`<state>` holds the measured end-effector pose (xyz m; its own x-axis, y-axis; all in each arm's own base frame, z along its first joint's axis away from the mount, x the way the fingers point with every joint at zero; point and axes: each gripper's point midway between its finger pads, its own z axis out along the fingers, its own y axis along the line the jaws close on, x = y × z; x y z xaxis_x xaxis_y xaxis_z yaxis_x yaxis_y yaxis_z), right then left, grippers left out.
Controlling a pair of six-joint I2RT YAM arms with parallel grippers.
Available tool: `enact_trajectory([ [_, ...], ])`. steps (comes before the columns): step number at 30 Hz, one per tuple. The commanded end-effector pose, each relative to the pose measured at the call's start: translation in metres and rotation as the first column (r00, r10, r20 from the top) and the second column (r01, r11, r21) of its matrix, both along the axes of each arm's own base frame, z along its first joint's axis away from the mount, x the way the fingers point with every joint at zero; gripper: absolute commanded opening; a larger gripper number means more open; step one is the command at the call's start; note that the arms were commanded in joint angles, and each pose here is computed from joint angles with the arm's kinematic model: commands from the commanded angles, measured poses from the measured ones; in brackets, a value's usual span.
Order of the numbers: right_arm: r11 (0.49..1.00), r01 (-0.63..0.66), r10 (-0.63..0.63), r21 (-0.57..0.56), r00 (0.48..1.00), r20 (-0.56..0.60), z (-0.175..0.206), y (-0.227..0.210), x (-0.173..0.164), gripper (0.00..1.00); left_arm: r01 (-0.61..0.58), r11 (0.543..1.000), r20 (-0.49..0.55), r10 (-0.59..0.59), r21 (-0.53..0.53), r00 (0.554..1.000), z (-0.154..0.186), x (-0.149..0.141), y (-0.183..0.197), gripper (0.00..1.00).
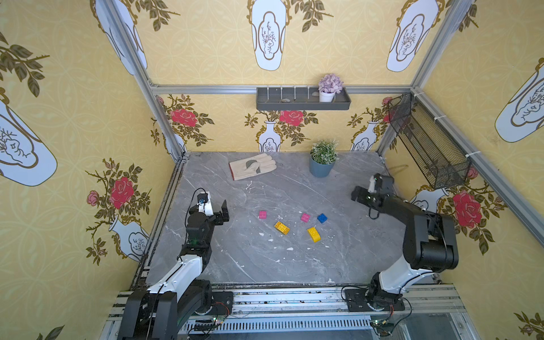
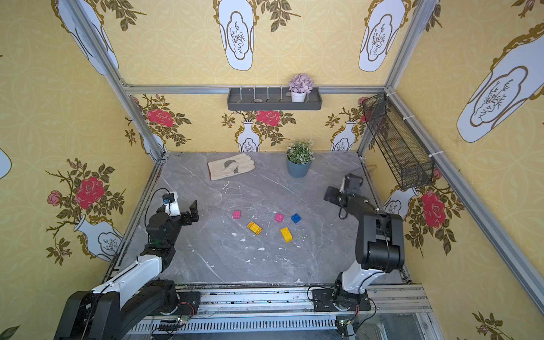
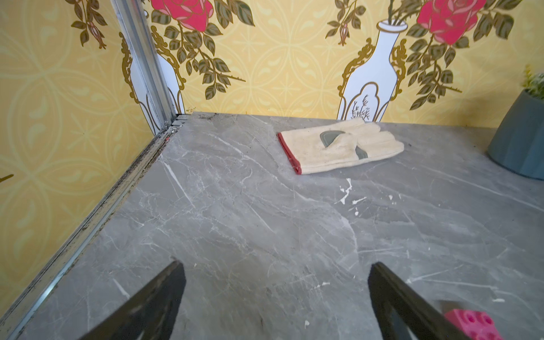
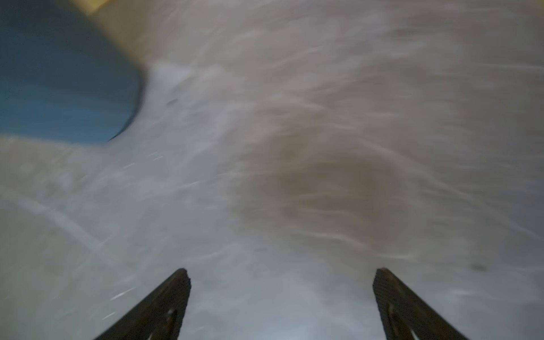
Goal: Assemble the letter s with lego
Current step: Pick up the lego brick from the center of the board.
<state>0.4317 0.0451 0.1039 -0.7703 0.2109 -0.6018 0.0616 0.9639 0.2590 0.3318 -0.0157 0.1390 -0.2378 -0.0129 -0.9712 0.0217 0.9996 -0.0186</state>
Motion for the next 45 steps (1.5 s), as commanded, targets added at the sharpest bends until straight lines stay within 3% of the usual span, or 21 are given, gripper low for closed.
enact_trajectory([
  [1,0.988,-0.050,0.099,-0.147,0.933,0.347,0.071,-0.008,-0.041,0.98,-0.022,1.000,0.071,0.022,0.009,0.997,0.010,0.003,0.005,0.99],
  [2,0.994,-0.023,0.061,-0.105,0.925,0.376,0.059,-0.025,-0.049,0.98,-0.011,1.000,0.067,0.011,0.007,0.998,0.009,0.004,0.003,0.99],
  [4,0.985,0.009,0.078,-0.174,0.870,0.488,0.042,-0.040,-0.067,0.98,0.002,1.000,0.070,-0.002,0.006,0.998,0.009,0.005,0.001,0.99],
  [11,0.989,-0.047,0.108,-0.139,0.877,0.468,-0.011,-0.040,-0.067,0.98,-0.009,1.000,0.008,0.009,0.023,1.000,0.009,0.013,0.004,0.99],
  [16,0.999,-0.035,0.043,-0.028,0.923,0.382,0.046,-0.039,-0.043,0.98,0.004,1.000,-0.002,-0.004,-0.024,1.000,0.030,0.020,-0.001,0.99],
  [20,0.991,-0.060,0.029,0.120,0.969,0.246,0.081,-0.025,-0.028,0.98,0.042,0.996,-0.018,-0.043,-0.081,0.999,0.045,0.023,-0.010,0.99],
  [24,0.943,-0.206,0.157,0.261,0.968,0.195,0.116,0.010,-0.026,0.98,0.112,0.984,-0.023,-0.116,-0.136,0.993,0.061,0.025,-0.026,0.99],
  [29,0.899,-0.330,0.300,0.288,0.943,0.143,0.139,0.062,-0.035,0.98,0.227,0.956,-0.026,-0.236,-0.184,0.971,0.078,0.024,-0.052,0.99],
  [36,0.878,-0.404,0.427,0.256,0.903,-0.038,0.130,0.128,-0.059,0.98,0.379,0.905,-0.046,-0.394,-0.195,0.918,0.091,0.014,-0.090,0.99],
  [45,0.877,-0.447,0.480,0.177,0.834,-0.272,0.096,0.175,-0.100,0.98,0.585,0.801,-0.124,-0.598,-0.125,0.792,0.088,-0.022,-0.151,0.99],
])
